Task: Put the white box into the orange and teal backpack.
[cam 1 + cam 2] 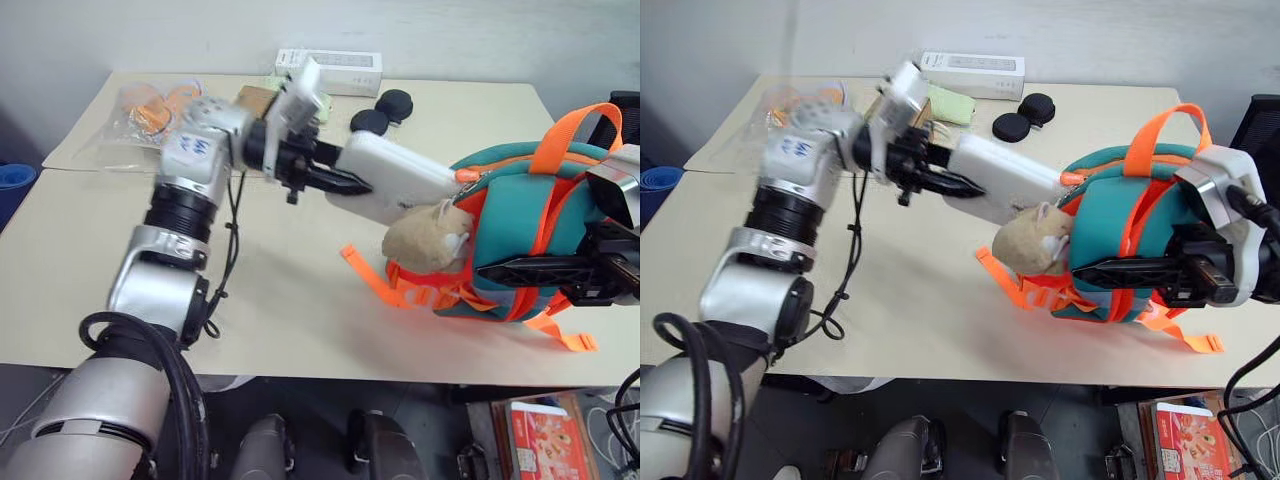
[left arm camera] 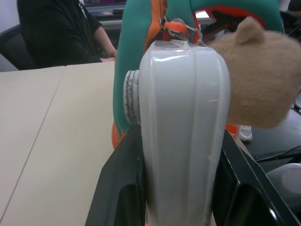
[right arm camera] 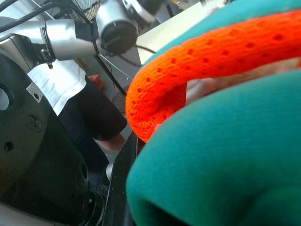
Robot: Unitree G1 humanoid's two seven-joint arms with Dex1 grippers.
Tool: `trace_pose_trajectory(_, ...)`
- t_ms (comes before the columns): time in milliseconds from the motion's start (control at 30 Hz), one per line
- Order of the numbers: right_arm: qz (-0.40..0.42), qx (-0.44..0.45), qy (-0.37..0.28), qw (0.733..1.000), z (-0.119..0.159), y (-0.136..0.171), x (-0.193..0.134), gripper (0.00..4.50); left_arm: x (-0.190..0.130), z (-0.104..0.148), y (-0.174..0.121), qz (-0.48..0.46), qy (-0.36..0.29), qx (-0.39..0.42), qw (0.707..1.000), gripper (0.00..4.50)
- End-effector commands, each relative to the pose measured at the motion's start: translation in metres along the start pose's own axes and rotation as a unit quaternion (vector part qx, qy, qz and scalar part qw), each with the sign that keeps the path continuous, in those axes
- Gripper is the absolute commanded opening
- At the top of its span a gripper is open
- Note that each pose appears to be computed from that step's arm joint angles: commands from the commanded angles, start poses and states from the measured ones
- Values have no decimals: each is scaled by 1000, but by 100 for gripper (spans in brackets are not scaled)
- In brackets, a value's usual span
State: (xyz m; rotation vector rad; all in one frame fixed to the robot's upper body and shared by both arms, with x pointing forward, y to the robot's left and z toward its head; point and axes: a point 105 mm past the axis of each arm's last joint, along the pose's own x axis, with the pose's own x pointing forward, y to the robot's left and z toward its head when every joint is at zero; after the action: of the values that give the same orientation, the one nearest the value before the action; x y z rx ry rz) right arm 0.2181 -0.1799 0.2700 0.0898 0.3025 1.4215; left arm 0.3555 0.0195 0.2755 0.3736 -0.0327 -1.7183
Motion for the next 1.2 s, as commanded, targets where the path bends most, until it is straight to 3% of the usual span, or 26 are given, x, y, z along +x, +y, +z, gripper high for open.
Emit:
trace_pose_trajectory(33, 13, -39, -8, 999, 11, 12, 3, 3, 32, 0, 6, 9, -4, 26, 1000, 127)
trace_pose_trajectory(333, -23, -60, -41, 997, 11, 3, 13, 3, 105, 0, 9, 33, -39, 12, 999, 127)
trace_pose_trajectory(433, -39, -61, -51, 996, 9, 0, 14, 0, 96, -1, 11, 40, -41, 5, 998, 221)
trace_pose_trajectory(667, -43, -48, -58, 996, -1, 3, 15, 0, 15, -1, 9, 62, -25, 11, 998, 434)
trace_pose_trajectory(700, -44, -46, -58, 996, -3, 3, 14, 0, 0, 1, 5, 62, -23, 13, 998, 447)
trace_pose_trajectory(800, -48, -40, -60, 996, -5, 3, 13, 0, -38, 16, -13, 50, -23, 17, 998, 447)
trace_pose_trajectory(933, -46, -35, -64, 996, -5, 4, 14, 0, -48, 44, -38, 13, -52, 21, 998, 447)
trace_pose_trajectory(1033, -44, -34, -65, 996, -6, 4, 15, 0, -34, 53, -41, 19, -60, 34, 997, 447)
trace_pose_trajectory(1200, -41, -31, -70, 996, -5, 7, 16, 0, 10, 26, -31, 58, 4, 85, 995, 447)
